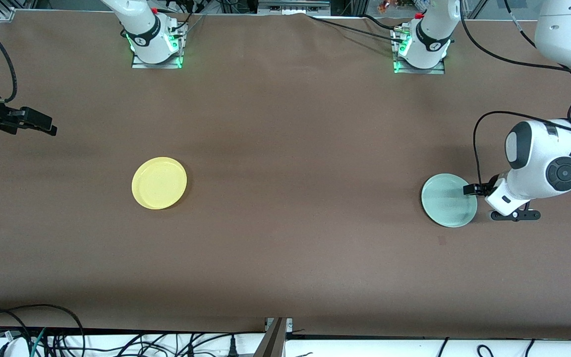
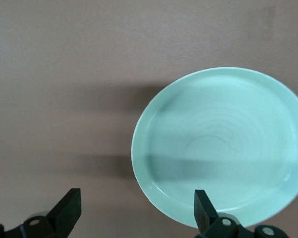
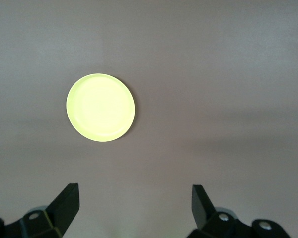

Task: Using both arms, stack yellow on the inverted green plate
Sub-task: 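Close the left gripper on the green plate rim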

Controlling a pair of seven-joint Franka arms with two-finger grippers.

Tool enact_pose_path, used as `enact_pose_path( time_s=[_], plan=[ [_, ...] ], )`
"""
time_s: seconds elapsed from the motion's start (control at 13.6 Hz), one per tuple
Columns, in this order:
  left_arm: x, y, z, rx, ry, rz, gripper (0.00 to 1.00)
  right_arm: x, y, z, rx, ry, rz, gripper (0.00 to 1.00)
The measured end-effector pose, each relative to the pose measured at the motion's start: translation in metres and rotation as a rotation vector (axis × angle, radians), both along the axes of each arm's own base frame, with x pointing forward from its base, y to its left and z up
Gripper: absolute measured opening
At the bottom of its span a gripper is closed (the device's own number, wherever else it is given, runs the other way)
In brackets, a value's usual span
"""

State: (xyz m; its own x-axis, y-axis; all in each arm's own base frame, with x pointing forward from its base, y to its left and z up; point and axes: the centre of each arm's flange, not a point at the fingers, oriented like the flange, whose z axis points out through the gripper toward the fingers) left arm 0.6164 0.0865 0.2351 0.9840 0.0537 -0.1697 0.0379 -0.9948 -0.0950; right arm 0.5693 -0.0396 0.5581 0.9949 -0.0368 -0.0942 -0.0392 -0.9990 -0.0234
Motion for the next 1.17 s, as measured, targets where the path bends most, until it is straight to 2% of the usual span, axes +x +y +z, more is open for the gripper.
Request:
enact_pose_path(
  time_s=[0.29, 0.44, 0.51, 1.03, 1.17],
  plan=[
    [-0.003, 0.012, -0.018, -0.005, 0.013, 0.019, 1.00, 0.000, 0.000, 0.000, 0.000, 0.000, 0.000, 1.00],
    [-0.003, 0.016, -0.023, -0.006, 0.011, 0.025, 0.96, 0.000, 0.000, 0.000, 0.000, 0.001, 0.000, 1.00],
    [-0.003, 0.019, -0.026, -0.007, 0.006, 0.028, 0.90, 0.000, 0.000, 0.000, 0.000, 0.001, 0.000, 1.00],
    [-0.003, 0.031, -0.048, -0.012, -0.016, 0.043, 0.82, 0.002, 0.000, 0.002, -0.002, -0.021, 0.000, 1.00],
    [-0.004, 0.030, -0.050, -0.013, -0.014, 0.042, 0.64, 0.003, 0.000, 0.002, -0.002, -0.022, 0.000, 1.00]
  ],
)
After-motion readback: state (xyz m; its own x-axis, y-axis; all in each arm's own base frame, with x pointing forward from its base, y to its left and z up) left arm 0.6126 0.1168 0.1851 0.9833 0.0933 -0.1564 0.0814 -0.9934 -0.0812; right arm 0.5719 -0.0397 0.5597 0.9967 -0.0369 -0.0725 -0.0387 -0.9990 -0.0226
